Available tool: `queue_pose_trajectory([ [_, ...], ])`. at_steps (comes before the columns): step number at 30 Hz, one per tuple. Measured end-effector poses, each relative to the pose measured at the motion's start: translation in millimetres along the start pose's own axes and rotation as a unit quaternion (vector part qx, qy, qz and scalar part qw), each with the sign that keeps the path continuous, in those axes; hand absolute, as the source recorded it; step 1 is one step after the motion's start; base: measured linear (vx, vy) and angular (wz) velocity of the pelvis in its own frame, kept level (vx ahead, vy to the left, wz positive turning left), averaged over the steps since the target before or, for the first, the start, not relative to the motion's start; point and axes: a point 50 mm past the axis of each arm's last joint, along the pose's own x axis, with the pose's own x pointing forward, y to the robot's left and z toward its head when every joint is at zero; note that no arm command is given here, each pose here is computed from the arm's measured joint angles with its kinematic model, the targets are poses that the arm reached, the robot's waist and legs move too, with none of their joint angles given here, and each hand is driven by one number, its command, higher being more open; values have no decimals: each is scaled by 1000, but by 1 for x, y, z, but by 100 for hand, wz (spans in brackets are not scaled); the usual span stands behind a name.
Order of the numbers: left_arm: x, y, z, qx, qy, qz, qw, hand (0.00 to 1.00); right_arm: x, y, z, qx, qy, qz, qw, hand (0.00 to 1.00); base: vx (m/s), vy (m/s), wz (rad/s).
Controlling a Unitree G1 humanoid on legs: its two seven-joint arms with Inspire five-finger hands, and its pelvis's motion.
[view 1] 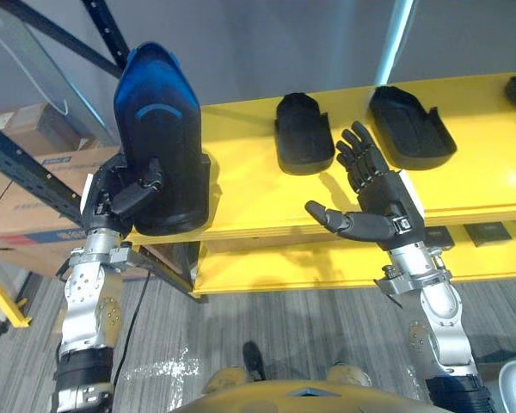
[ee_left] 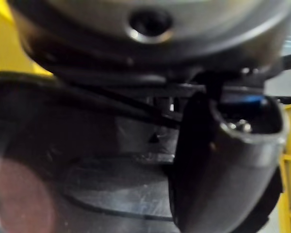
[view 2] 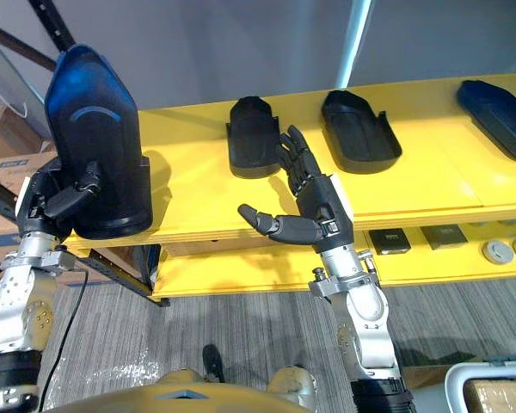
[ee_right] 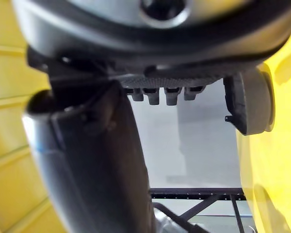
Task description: Walk over and take three plastic housings, then place them on the shelf
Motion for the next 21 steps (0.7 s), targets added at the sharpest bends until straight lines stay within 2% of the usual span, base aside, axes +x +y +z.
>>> queue_pose_trajectory([
  [7,23,5,-22,-30,75,63,995,0,-7,2,-7,5,34,13,999,100,-7,-43,-8],
  [12,39,17,-17,-19,99,91,991,0,-8,7,-10,23,40,20,999,100,5,-18,-12],
  [18,58,5,-16,-32,126,106,986,0,-12,8,-12,28,46,12,999,100,2,-4,-1],
  [21,63,11,-13,-29,136,120,983,0,-11,11,-13,34,44,5,998,100,4,-7,-2],
])
